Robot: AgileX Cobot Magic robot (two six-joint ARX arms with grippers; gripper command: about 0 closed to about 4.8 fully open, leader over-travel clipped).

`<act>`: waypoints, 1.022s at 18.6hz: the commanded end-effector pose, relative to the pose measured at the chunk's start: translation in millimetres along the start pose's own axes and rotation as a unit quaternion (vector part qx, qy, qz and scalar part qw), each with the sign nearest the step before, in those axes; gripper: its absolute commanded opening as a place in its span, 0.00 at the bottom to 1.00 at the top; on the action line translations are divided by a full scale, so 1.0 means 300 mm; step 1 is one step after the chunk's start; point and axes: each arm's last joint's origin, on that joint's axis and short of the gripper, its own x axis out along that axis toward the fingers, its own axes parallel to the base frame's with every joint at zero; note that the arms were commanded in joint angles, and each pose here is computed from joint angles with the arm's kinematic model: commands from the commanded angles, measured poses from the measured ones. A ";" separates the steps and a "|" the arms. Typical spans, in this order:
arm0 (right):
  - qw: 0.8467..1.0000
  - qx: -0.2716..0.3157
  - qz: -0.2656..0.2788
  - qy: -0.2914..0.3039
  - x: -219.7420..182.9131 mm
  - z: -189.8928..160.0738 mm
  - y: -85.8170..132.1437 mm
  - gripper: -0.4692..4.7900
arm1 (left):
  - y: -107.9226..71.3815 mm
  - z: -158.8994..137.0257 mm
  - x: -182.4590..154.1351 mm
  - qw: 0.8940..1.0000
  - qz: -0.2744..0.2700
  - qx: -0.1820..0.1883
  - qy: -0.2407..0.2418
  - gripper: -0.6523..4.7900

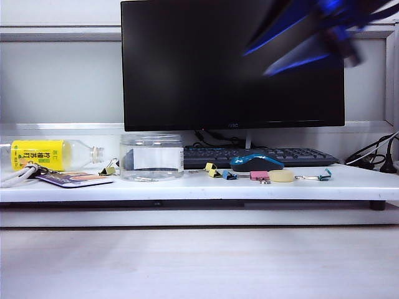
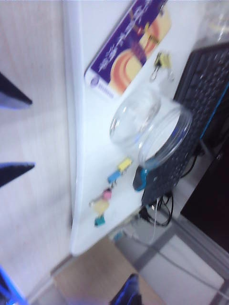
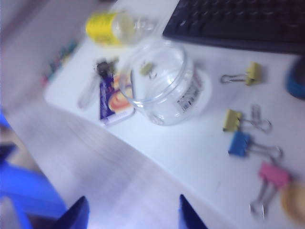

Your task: Pick up the clips with the largest number of clips of the same color on the table and place them in a round transparent plastic box.

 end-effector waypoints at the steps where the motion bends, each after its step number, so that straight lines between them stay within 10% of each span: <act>1: 0.997 -0.063 -0.032 0.031 0.100 0.051 0.005 0.55 | 0.008 -0.003 0.000 0.999 0.029 0.033 -0.008 0.42; 5: 0.990 -0.091 -0.079 0.069 0.220 0.066 -0.033 0.55 | 0.010 -0.002 -0.001 0.997 0.045 0.065 -0.009 0.81; 19: 0.982 -0.091 -0.137 0.094 0.293 0.086 -0.071 0.55 | -0.103 -0.014 0.025 0.981 -0.114 0.155 0.005 0.81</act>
